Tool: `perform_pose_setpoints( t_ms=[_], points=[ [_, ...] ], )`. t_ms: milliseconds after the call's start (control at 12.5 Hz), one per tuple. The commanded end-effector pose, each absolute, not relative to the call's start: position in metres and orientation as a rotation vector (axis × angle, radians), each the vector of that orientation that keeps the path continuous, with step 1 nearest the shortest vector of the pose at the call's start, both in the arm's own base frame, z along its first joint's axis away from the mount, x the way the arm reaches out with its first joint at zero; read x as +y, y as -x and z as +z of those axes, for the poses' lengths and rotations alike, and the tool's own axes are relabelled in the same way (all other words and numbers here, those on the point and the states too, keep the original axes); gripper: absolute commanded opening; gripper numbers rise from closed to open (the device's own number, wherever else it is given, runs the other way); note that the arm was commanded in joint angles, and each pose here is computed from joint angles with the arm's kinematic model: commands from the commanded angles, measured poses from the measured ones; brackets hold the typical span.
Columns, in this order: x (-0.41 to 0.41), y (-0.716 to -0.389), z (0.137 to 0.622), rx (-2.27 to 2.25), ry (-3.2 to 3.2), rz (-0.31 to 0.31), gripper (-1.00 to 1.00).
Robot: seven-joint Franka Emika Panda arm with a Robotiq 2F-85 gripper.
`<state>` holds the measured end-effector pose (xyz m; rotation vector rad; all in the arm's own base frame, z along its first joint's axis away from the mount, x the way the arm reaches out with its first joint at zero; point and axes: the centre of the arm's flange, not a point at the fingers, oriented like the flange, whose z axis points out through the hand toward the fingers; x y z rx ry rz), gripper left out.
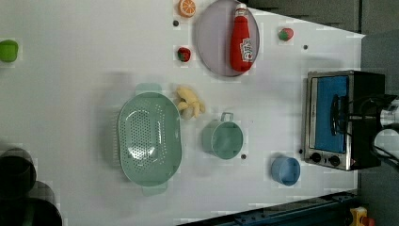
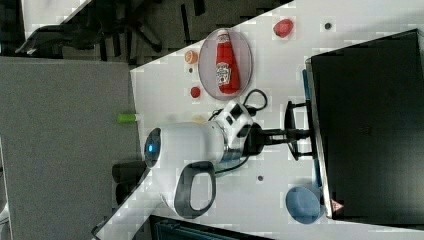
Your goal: Flap open oven.
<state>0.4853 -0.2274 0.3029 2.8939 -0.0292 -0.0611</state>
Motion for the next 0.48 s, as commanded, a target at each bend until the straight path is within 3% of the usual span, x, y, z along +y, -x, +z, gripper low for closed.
perform_pose_setpoints(
  t_ms=[80, 480],
  points=[
    [-0.158, -0.493, 0.277, 0.002, -2.857, -0.104, -0.65],
    [-0.1, -0.499, 0.238, -0.063, -2.713, -0.12, -0.65]
  ],
)
